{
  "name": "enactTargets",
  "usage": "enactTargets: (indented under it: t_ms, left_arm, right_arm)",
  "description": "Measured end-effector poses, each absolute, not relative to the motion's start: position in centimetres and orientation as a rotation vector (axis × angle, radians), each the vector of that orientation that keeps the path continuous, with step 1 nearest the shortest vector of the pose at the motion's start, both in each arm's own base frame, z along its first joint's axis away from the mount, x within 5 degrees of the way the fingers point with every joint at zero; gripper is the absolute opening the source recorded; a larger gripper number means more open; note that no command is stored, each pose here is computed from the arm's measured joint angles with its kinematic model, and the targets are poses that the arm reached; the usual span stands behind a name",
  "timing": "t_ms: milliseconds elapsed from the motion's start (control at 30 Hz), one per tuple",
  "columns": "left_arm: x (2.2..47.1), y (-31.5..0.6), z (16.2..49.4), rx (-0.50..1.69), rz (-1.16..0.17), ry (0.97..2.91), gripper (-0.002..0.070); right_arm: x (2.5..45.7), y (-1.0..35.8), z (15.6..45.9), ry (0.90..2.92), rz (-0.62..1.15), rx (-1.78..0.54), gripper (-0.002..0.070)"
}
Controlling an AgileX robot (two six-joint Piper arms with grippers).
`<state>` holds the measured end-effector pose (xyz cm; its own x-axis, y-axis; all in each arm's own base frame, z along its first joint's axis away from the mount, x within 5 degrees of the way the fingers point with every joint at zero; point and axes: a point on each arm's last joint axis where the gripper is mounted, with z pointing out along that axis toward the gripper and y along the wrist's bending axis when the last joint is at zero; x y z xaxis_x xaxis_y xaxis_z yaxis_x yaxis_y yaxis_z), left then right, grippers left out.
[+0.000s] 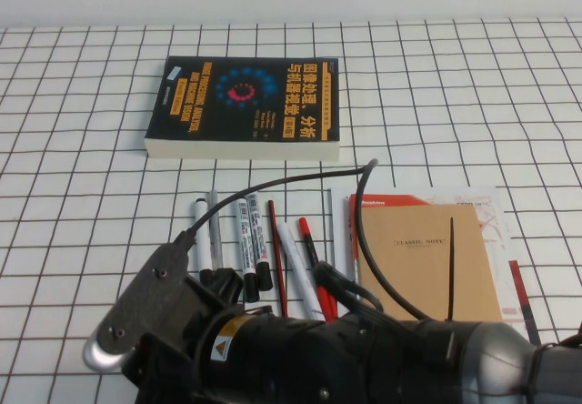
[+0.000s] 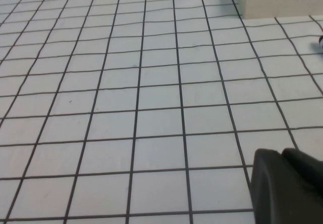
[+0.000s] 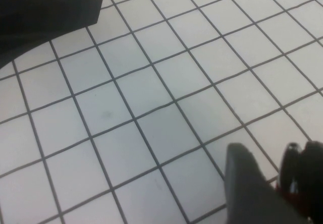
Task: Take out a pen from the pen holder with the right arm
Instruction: 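Take a marker out of the pen holder and lay it on the table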
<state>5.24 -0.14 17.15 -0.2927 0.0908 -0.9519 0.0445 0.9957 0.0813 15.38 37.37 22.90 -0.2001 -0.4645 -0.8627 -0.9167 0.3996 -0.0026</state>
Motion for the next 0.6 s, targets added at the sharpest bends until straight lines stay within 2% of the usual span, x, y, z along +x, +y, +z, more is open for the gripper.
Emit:
enactTargets:
  t_ms: [167, 233, 467, 600]
  left_arm:
    - [5.2, -0.1, 17.1, 0.098, 0.045, 1.868, -0.0004]
    - [5.2, -0.1, 17.1, 0.098, 0.045, 1.868, -0.0004]
    - [5.2, -0.1, 17.1, 0.098, 0.045, 1.868, -0.0004]
    - [5.2, -0.1, 17.1, 0.098, 0.045, 1.868, -0.0004]
  right_arm:
    - [15.4, 37.4, 22.9, 1.821, 0.682, -1.190, 0.0113]
    - [15.4, 37.4, 22.9, 1.821, 0.682, -1.190, 0.0079]
    - [15.4, 37.3, 23.3, 1.831, 0.699, -1.164, 0.0070]
    - [15.0, 36.6, 25.7, 1.790, 0.736, -1.132, 0.0070]
